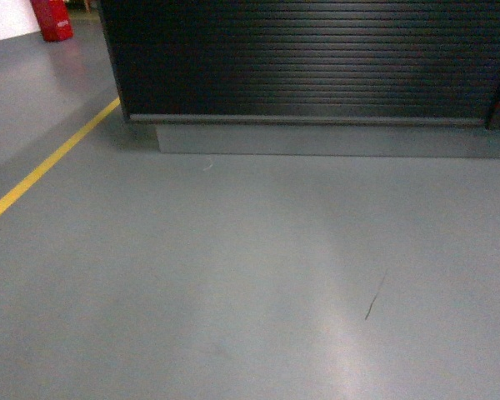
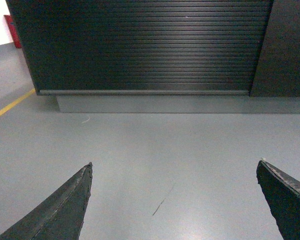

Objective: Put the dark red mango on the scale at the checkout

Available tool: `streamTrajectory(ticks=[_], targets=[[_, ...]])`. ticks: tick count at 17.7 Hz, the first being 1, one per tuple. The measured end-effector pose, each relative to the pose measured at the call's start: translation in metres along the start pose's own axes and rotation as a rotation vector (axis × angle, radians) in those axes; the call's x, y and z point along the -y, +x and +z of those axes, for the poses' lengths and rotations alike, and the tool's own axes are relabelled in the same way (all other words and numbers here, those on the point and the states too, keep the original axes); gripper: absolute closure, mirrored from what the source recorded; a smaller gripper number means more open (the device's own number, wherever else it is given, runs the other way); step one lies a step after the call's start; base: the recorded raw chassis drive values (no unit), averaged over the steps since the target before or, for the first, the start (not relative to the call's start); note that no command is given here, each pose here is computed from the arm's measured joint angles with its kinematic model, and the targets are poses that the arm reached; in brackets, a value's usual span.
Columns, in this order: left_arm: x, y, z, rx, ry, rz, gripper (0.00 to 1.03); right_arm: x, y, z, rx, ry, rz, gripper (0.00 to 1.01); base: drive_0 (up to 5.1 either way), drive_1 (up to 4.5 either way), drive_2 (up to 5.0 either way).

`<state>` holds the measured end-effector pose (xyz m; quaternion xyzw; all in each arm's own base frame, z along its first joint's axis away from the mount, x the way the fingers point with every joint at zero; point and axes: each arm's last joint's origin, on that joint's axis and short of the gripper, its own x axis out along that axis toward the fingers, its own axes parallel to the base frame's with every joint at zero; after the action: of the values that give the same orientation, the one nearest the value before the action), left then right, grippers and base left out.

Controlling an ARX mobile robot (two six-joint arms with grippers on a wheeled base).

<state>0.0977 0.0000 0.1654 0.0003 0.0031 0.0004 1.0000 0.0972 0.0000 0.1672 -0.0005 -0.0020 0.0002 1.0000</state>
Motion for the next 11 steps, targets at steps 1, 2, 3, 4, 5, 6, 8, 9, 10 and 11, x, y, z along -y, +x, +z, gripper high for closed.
streamTrajectory(ticks=[1, 2, 3, 4, 5, 6, 8, 9, 10, 11], targets=[[0.0, 0.0, 0.0004, 0.004, 0.0, 0.0, 0.05, 0.0, 0.0, 0.0, 0.0, 0.0, -0.001, 0.03, 0.0, 4.37, -4.3], [0.0, 0.0, 0.0003, 0.003, 0.0, -0.002, 0.05, 0.0, 0.0, -0.0001, -0.001, 0.0, -0.001, 0.03, 0.0, 4.37, -4.3], [0.0, 0.0, 0.0002, 0.002, 0.0, 0.0, 0.05, 0.0, 0.0, 0.0001, 0.002, 0.0, -0.001, 0.03, 0.1, 4.44, -4.2], [0.0, 0.0, 0.0004, 0.005, 0.0, -0.002, 0.05, 0.0, 0.0, 0.0, 0.0, 0.0, -0.001, 0.03, 0.1, 4.47, -4.2], [0.0, 0.0, 0.0004, 0.004, 0.0, 0.0, 0.05, 0.0, 0.0, 0.0, 0.0, 0.0, -0.001, 0.03, 0.1, 4.43, -4.2], [0.0, 0.0, 0.0005, 0.005, 0.0, -0.001, 0.05, 0.0, 0.0, 0.0001, 0.002, 0.0, -0.001, 0.03, 0.1, 4.43, -4.2], [0.0, 0.0, 0.0005, 0.005, 0.0, -0.001, 0.05, 0.0, 0.0, 0.0, 0.0, 0.0, -0.001, 0.03, 0.1, 4.39, -4.3], [0.0, 0.0, 0.0001, 0.002, 0.0, -0.001, 0.05, 0.0, 0.0, -0.0001, -0.001, 0.0, 0.0, 0.03, 0.0, 4.34, -4.3], [0.0, 0.0, 0.0003, 0.003, 0.0, -0.001, 0.05, 0.0, 0.0, 0.0002, 0.002, 0.0, 0.0, 0.03, 0.1, 4.38, -4.3], [0.0, 0.0, 0.0003, 0.003, 0.0, 0.0, 0.05, 0.0, 0.0, -0.0001, -0.001, 0.0, -0.001, 0.03, 0.0, 4.36, -4.3]])
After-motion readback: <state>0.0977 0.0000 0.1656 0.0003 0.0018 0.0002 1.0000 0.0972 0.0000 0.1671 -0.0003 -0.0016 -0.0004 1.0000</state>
